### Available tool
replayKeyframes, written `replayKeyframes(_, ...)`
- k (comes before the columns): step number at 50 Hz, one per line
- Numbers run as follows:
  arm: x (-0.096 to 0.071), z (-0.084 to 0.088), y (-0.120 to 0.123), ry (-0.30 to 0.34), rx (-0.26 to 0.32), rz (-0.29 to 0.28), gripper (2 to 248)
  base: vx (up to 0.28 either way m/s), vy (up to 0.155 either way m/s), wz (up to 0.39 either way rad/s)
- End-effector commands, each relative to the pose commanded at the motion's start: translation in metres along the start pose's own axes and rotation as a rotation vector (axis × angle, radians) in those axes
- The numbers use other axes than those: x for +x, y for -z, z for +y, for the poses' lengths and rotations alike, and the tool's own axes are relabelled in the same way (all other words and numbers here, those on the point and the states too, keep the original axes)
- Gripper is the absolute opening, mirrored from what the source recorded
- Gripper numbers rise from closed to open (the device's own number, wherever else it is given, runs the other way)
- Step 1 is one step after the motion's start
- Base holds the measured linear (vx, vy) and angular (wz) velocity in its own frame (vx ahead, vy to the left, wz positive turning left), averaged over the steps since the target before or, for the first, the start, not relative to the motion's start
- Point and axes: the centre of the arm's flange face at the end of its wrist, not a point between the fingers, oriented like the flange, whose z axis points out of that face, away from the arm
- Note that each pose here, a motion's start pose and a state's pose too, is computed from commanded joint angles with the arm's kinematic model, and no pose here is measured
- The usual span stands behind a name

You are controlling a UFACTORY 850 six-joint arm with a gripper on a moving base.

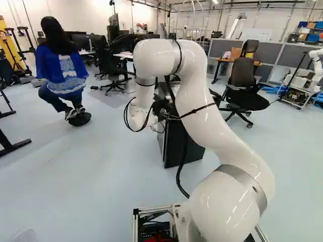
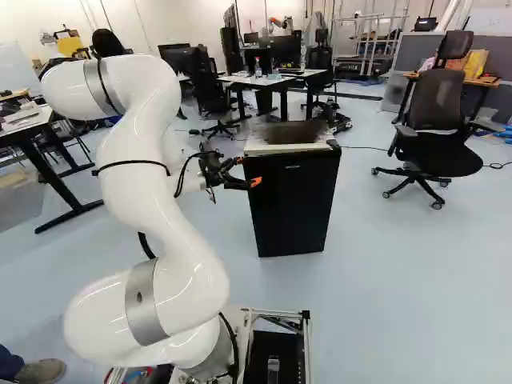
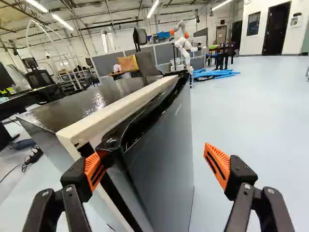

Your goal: Grab a drink from the fridge

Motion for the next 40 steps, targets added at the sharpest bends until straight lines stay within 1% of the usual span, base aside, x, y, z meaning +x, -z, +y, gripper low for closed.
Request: replayKeyframes(40,0.003,0.018,0.013,0.012,-0.072,0.024,247,0.0,0.0,0.0)
